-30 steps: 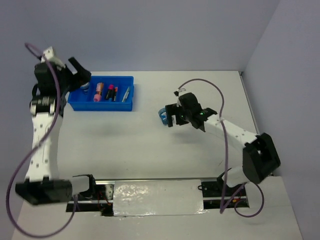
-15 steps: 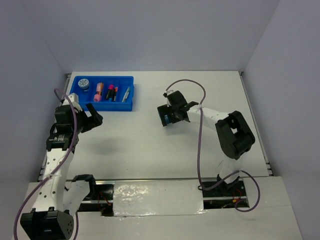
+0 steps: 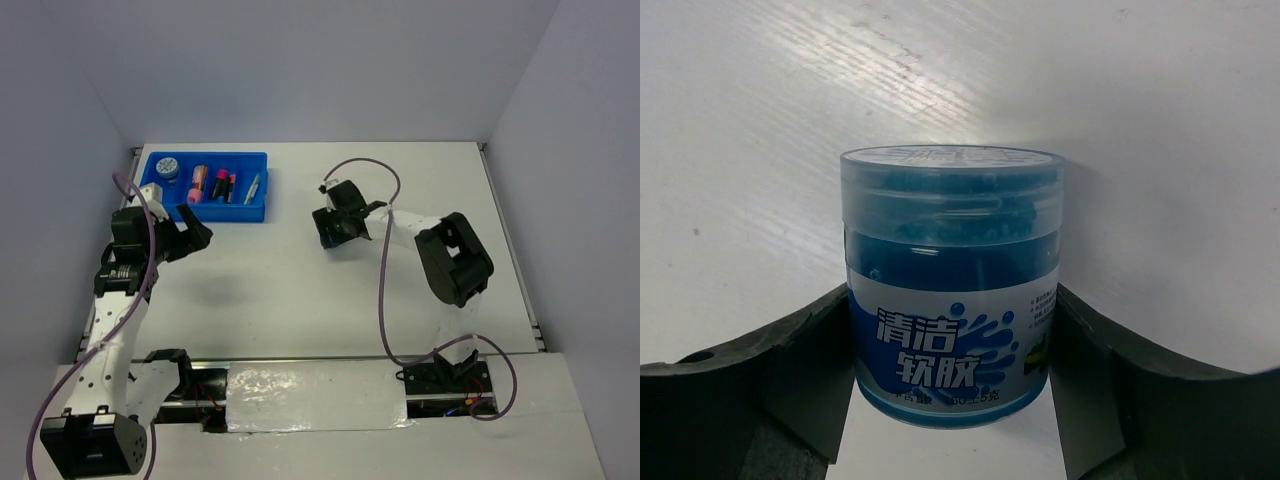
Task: Sort the stationery into containers
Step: Pick up the stationery from the center of the board.
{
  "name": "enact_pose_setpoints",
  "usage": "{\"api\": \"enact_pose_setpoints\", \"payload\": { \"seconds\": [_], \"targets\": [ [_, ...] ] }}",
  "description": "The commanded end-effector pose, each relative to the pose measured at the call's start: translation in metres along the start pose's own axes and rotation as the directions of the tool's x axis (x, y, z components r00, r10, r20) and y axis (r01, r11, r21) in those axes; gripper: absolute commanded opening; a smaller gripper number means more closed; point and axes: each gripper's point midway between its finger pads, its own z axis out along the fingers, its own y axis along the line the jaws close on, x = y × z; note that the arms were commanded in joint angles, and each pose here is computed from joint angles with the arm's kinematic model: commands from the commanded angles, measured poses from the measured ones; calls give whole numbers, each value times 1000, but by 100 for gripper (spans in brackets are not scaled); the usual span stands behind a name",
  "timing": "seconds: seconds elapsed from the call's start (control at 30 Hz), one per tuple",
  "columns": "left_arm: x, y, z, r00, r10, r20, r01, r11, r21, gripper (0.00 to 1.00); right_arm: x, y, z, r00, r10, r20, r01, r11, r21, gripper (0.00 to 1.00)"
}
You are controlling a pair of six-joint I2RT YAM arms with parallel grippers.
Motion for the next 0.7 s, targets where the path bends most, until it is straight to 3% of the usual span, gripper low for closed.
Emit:
{"api": "enact_pose_setpoints", "payload": {
  "seconds": [0.0, 0.03, 0.07, 0.13, 0.17, 0.23, 0.27, 0.33, 0.47, 0.53, 0.67],
  "targets": [
    [-8, -22, 4, 1000, 1, 17, -3, 993, 122, 99, -23, 24, -37, 990, 3, 141, 13, 994, -110, 14],
    [-9, -22, 6, 1000, 3, 29, -7, 992, 127, 99, -24, 32, -48, 985, 3, 171, 24, 988, -156, 13],
    [0, -42, 7, 999, -36, -24, 41, 972, 232, 99, -8, 40, -54, 986, 5, 165, 30, 978, -209, 12],
    [21, -67, 11, 992, -74, -106, 107, 931, 350, 99, -23, 72, -101, 957, 16, 289, 98, 920, -378, 7],
    [30, -106, 7, 984, -79, -158, 145, 875, 463, 99, -9, 80, -109, 956, 28, 291, 103, 898, -428, 6],
    [40, -148, 0, 974, -97, -207, 196, 820, 539, 99, -14, 100, -151, 925, 50, 376, 174, 824, -539, 0],
    [52, -184, -7, 976, -44, -211, 165, 782, 602, 99, -3, 102, -156, 927, 58, 370, 171, 813, -557, 0],
    [65, -227, -19, 969, -3, -248, 167, 745, 646, 99, -2, 110, -184, 911, 73, 406, 206, 772, -601, 0],
    [68, -256, -22, 966, -23, -258, 185, 758, 625, 99, 10, 120, -230, 872, 99, 480, 277, 707, -650, 0],
    [76, -271, -29, 951, -39, -305, 243, 705, 666, 99, 15, 129, -252, 848, 95, 522, 336, 666, -667, 0],
    [87, -293, -44, 942, -25, -334, 270, 648, 712, 99, 16, 130, -288, 790, 89, 606, 407, 663, -629, 0]
  ]
}}
